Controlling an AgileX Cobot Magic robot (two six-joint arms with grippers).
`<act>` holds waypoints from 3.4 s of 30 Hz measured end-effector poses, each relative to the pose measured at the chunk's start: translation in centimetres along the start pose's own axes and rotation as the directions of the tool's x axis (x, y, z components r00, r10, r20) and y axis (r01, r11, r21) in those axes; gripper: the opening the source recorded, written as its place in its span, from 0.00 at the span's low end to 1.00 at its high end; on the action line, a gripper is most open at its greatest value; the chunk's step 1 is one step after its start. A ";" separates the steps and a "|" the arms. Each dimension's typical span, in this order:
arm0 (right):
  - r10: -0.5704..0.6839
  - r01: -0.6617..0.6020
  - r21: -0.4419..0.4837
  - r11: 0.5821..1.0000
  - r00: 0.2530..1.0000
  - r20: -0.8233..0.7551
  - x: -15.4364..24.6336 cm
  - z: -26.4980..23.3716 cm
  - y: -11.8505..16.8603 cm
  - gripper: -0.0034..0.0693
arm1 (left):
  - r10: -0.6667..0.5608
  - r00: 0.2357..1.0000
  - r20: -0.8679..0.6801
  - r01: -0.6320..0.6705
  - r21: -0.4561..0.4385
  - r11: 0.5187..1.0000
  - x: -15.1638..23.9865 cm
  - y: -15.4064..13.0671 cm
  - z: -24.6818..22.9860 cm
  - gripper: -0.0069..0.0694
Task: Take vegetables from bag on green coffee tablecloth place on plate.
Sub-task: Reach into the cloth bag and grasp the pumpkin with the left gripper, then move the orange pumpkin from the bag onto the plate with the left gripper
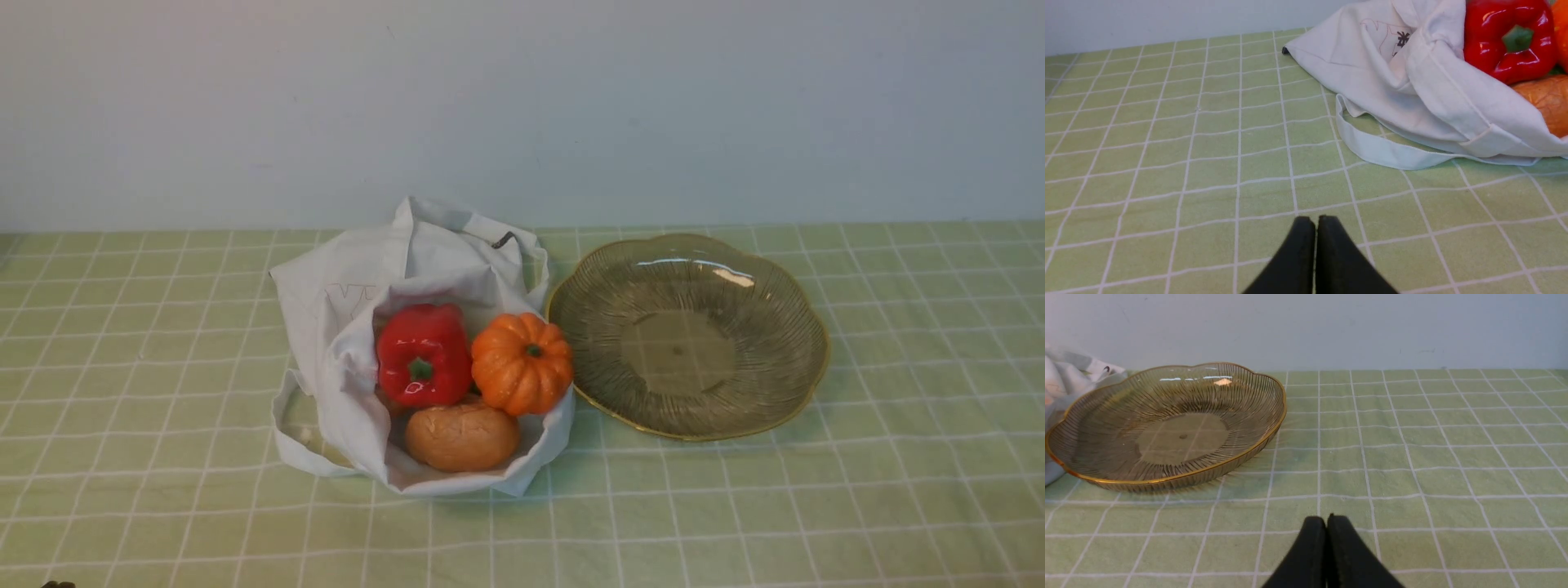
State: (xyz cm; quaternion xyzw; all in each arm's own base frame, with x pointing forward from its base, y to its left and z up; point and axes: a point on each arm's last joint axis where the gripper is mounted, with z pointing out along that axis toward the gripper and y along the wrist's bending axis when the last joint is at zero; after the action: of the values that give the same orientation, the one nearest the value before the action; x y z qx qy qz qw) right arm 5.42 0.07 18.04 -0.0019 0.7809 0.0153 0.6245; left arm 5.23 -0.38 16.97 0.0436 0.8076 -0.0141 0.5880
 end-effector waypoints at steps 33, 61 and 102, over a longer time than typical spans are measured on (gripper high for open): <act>0.000 0.000 0.000 1.000 1.000 0.000 0.0 0.0 0.0 0.03 | -0.692 0.717 -0.079 0.663 0.384 0.643 -10.9 -2.7 -3.1 0.08; 0.000 0.000 0.000 1.000 1.000 0.000 0.0 0.0 0.0 0.03 | 0.325 0.607 -0.725 -0.021 0.394 0.919 -20.5 -16.4 18.9 0.30; 0.000 0.000 0.000 1.000 1.000 0.000 0.0 0.0 0.0 0.03 | 0.461 0.710 -0.532 -0.248 0.424 0.871 -14.9 -20.5 27.3 0.61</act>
State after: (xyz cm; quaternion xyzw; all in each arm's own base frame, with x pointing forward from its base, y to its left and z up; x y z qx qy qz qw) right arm 5.42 0.07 18.04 -0.0019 0.7809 0.0153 0.6245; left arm 33.85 -23.62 22.18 0.2973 0.9167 -0.0153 0.2665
